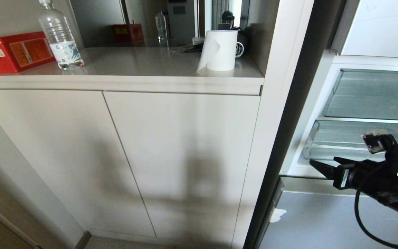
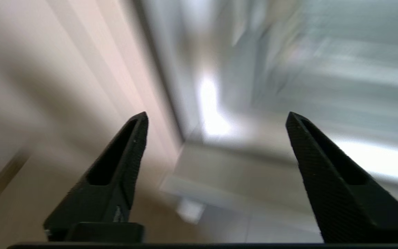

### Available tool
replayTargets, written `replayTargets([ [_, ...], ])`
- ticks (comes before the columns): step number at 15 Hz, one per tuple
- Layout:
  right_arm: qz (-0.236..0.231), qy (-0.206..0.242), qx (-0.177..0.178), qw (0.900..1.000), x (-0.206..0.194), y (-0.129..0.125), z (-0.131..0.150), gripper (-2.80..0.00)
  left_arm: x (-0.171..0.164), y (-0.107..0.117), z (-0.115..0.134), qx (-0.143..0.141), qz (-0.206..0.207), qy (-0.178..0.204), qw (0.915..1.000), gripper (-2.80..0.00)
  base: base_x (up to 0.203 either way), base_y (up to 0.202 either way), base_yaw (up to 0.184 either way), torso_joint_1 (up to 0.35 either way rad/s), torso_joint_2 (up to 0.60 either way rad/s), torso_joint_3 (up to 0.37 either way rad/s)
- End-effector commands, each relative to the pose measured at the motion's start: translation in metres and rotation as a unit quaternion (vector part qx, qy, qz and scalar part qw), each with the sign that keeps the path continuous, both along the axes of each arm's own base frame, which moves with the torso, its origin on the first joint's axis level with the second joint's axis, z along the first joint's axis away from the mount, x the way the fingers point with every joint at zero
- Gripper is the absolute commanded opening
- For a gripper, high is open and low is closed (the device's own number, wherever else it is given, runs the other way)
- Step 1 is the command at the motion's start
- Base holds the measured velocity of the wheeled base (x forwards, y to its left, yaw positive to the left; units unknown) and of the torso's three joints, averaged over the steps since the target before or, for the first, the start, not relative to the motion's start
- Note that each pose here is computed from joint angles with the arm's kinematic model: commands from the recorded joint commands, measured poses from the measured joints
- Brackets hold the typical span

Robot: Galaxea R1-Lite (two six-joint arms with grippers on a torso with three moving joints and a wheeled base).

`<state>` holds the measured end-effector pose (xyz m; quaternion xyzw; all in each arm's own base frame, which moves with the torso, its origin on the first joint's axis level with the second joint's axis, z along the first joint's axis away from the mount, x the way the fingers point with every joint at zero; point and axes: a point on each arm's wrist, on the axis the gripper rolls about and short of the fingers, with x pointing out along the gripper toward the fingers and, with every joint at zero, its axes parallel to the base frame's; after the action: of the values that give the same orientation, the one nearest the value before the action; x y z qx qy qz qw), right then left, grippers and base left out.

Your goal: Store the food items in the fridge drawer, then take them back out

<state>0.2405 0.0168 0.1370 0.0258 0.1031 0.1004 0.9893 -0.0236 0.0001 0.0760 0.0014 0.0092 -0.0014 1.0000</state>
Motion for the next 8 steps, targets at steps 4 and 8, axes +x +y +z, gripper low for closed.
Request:
replayTargets([
  [4, -0.045, -0.083, -0.005, 0.996, 0.015, -0.001, 0.002, 0.00, 0.000, 0.000, 0.000, 0.000, 0.000, 0.000, 1.0000, -2.80, 0.000, 0.000, 0.000, 0.000, 0.00, 0.000],
  [8, -0.058, -0.087, -0.007, 0.994, 0.023, -0.003, 0.002, 0.00, 0.000, 0.000, 0.000, 0.000, 0.000, 0.000, 1.0000, -2.80, 0.000, 0.000, 0.000, 0.000, 0.00, 0.000],
])
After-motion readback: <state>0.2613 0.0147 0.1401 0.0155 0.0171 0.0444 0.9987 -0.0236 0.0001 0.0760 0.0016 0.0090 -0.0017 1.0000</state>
